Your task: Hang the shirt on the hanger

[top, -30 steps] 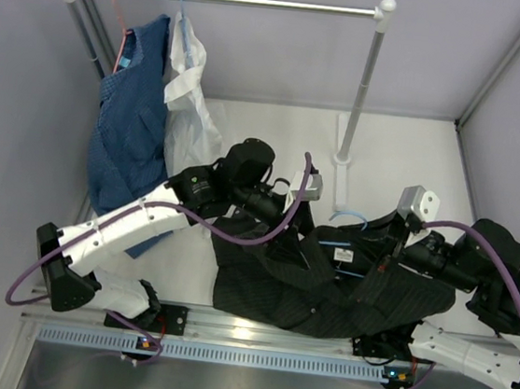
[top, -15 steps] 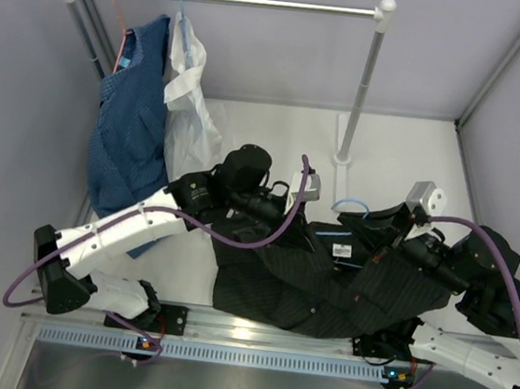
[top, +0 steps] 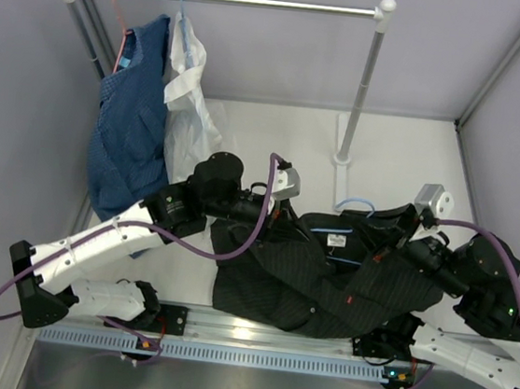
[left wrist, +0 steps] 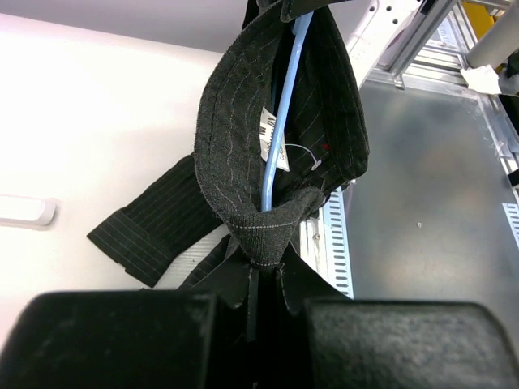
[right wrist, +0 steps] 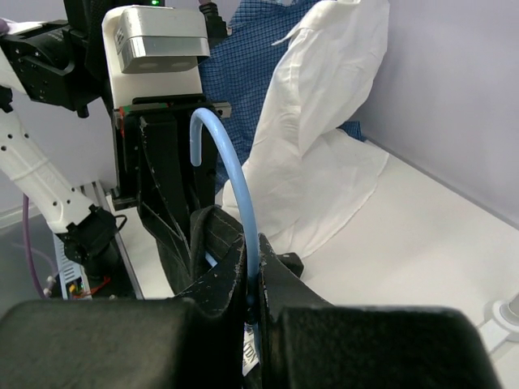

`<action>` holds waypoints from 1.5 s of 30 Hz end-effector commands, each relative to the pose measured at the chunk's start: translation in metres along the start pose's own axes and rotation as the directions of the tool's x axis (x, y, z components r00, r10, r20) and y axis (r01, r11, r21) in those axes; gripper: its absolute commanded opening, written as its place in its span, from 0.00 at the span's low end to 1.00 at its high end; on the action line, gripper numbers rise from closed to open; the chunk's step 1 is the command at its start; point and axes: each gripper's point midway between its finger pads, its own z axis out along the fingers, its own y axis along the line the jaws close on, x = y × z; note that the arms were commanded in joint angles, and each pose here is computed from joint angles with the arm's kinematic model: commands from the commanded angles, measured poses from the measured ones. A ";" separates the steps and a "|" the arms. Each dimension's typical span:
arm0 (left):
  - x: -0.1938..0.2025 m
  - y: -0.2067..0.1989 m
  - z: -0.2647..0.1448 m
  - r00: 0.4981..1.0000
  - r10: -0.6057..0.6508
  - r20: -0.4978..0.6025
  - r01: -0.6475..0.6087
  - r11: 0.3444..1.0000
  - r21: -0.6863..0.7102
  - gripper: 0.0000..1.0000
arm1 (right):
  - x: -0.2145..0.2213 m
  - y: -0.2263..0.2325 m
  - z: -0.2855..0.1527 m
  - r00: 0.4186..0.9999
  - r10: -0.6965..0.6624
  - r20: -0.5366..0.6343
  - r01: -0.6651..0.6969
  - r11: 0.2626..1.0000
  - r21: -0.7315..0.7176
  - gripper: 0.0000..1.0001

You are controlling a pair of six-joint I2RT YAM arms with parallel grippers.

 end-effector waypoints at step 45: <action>-0.033 -0.065 -0.043 0.966 0.214 0.146 -0.241 0.947 0.212 0.00 | 0.037 0.019 -0.062 0.970 -0.095 -0.224 0.062 0.987 -0.150 0.00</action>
